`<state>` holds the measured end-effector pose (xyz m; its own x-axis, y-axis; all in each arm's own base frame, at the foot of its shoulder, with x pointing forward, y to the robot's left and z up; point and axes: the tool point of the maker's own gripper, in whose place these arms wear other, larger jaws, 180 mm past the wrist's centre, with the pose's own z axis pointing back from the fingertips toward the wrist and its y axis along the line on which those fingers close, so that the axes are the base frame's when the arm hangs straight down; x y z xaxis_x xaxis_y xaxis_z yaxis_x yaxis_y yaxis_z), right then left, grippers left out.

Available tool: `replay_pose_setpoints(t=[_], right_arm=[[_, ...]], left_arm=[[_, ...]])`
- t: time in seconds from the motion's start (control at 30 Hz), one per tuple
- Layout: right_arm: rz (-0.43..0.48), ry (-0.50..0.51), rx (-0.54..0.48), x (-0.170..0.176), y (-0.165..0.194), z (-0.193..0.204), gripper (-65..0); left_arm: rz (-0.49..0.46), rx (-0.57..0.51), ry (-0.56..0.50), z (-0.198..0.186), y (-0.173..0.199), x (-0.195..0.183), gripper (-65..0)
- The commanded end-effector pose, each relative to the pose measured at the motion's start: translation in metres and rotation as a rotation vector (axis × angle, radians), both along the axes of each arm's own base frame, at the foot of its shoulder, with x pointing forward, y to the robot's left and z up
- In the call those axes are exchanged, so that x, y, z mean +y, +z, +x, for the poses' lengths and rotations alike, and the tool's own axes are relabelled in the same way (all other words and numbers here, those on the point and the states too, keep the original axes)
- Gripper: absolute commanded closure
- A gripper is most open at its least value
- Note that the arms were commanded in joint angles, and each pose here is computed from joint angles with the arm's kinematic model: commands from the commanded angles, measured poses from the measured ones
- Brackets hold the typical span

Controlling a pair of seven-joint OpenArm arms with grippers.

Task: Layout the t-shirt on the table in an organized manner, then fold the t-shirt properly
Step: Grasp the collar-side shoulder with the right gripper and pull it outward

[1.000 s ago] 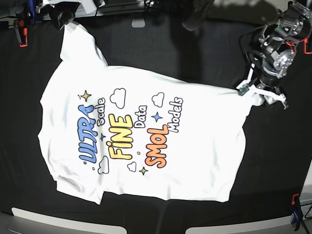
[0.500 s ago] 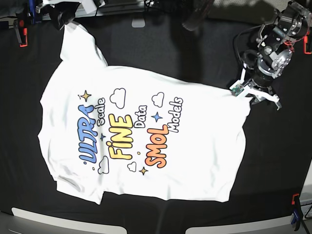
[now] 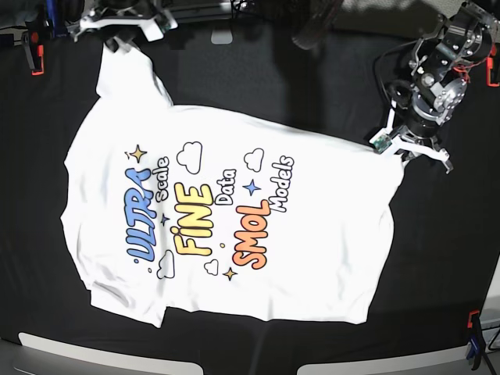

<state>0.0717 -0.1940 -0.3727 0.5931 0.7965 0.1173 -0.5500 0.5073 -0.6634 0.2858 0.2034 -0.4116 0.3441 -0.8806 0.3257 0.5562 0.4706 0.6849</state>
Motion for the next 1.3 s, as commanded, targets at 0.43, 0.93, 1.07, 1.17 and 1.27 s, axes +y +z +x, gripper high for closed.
replay_pose_setpoints(t=[0.43,0.93,1.07,1.17,1.27], right_arm=[[0.034,0.043,0.030,0.010,-0.009,0.007,-28.7],[-0.105,-0.022,-0.098,-0.011,-0.015,0.018,-29.7],[-0.080,-0.068,-0.032,-0.017,-0.025,0.011,-29.6],[-0.073,-0.077,0.030,-0.021,-0.032,0.006,-29.6],[-0.083,-0.043,-0.011,-0.019,-0.027,0.014,-29.3]], left_arm=[[0.010,-0.043,0.002,0.009,0.012,0.004,0.0],[0.010,-0.043,0.002,0.009,0.013,0.004,0.0],[0.010,-0.043,0.002,0.009,0.013,0.004,0.0],[0.010,-0.043,0.002,0.009,0.013,0.004,0.0],[0.010,-0.043,0.002,0.009,0.013,0.004,0.0]])
